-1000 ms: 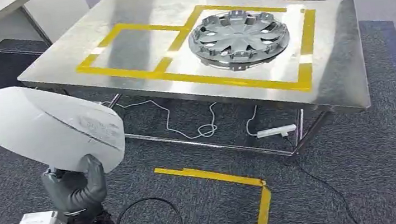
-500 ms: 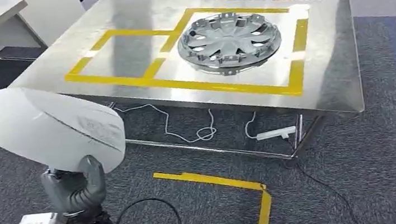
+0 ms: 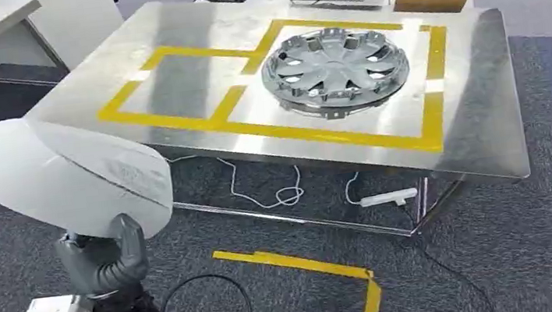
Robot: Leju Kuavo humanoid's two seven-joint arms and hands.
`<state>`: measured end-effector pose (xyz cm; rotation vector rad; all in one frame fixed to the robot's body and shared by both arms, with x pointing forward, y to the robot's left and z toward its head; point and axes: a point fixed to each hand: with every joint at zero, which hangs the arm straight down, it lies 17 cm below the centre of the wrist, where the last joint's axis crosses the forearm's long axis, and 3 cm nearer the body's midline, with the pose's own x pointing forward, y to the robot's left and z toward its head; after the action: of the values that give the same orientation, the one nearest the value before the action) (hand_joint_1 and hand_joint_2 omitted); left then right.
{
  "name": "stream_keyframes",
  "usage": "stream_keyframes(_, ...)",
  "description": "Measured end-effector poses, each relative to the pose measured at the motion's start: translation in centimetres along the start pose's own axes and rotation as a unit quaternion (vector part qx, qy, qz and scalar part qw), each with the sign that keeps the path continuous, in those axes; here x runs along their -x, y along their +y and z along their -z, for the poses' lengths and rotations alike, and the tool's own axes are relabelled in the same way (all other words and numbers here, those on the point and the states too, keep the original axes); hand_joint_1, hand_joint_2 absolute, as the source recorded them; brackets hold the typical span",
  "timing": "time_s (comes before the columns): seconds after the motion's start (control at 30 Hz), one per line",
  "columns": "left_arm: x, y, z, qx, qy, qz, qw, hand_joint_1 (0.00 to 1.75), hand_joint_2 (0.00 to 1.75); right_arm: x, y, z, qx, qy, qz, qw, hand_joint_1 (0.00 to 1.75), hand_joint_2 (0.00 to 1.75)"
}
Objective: Take the parts from the cabinet and place them on the table.
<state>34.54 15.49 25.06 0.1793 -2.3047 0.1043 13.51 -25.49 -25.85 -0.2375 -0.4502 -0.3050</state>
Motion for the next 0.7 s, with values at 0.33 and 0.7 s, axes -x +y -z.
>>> stream_keyframes(0.33,0.06,0.12,-0.14,-0.002,0.001,0.004,1.000,1.75,1.75,0.74,0.03,-0.19,-0.002,0.005,-0.014,1.000,0.00,0.00)
stream_keyframes(0.7,0.09,0.17,-0.24,0.003,-0.001,0.008,1.000,1.75,1.75,0.45,0.28,-0.20,-0.006,0.000,-0.016,1.000,0.00,0.00)
